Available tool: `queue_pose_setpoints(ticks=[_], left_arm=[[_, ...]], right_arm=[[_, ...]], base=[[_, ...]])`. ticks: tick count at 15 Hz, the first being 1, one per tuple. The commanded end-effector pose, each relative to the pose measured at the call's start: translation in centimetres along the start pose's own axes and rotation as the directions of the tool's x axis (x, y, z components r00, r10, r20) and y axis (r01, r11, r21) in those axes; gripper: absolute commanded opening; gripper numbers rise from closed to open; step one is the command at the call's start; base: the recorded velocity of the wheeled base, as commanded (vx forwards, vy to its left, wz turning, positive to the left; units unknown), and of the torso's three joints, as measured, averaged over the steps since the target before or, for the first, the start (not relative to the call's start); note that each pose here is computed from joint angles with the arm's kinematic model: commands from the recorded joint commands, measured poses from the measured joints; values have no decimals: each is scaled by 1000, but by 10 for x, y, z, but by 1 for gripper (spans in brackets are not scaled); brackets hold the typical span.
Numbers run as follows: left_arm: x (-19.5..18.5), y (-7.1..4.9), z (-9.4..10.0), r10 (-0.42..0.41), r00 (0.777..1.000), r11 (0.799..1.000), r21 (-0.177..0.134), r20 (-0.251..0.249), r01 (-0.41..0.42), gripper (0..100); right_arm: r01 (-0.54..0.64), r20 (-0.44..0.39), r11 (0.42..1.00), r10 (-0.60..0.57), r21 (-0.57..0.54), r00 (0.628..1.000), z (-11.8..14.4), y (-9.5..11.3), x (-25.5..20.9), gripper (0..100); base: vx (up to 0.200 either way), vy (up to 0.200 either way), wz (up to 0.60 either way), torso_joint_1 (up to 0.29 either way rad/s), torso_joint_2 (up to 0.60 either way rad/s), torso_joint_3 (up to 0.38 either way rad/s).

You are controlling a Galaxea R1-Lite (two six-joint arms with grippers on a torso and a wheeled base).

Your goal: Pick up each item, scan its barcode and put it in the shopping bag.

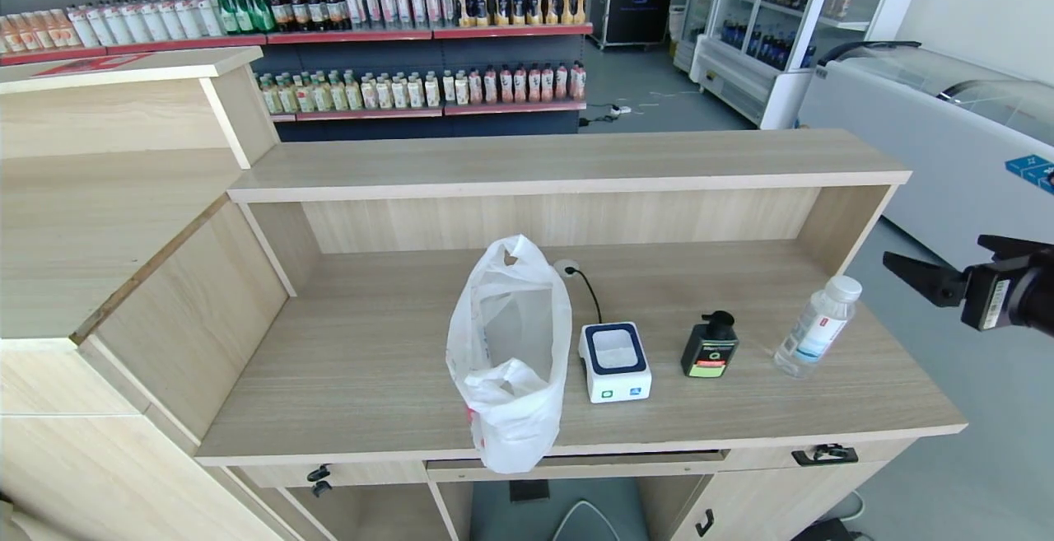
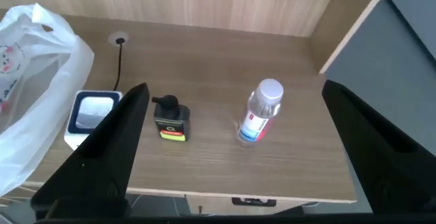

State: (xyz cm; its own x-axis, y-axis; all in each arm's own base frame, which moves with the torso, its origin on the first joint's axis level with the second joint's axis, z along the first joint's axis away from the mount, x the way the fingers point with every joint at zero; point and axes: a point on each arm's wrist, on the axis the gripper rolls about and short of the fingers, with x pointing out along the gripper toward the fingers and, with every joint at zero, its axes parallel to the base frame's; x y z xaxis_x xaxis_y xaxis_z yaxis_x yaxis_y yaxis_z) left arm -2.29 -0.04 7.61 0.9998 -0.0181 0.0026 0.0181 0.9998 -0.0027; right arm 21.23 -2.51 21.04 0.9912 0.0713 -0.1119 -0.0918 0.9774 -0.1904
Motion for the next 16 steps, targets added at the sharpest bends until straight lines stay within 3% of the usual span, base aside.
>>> queue_pose_setpoints(ticks=[1,3,8,11,13,16], left_arm=[[0,0,0,0,1000,1000,0,1,0,100],[0,0,0,0,1000,1000,0,1,0,100],[0,0,0,0,1000,1000,0,1,0,100],[0,0,0,0,1000,1000,0,1,0,100],[0,0,0,0,1000,1000,0,1,0,100],[0,0,0,0,1000,1000,0,1,0,100]], right_arm=[[-156,-122,981,142,-116,982,-70,-27,70,100],[-219,-139,959,196,-178,971,-94,-34,88,100],[-279,-93,920,264,-276,960,-128,-34,120,100],[-364,-74,867,361,-341,930,-146,-30,131,100],[-417,-84,834,416,-362,905,-159,-27,136,100],[-432,-98,823,427,-369,899,-172,-27,145,100]], base=[[0,0,0,0,0,0],[0,0,0,0,0,0],[0,0,0,0,0,0],[0,0,0,0,0,0],[0,0,0,0,0,0],[0,0,0,0,0,0]])
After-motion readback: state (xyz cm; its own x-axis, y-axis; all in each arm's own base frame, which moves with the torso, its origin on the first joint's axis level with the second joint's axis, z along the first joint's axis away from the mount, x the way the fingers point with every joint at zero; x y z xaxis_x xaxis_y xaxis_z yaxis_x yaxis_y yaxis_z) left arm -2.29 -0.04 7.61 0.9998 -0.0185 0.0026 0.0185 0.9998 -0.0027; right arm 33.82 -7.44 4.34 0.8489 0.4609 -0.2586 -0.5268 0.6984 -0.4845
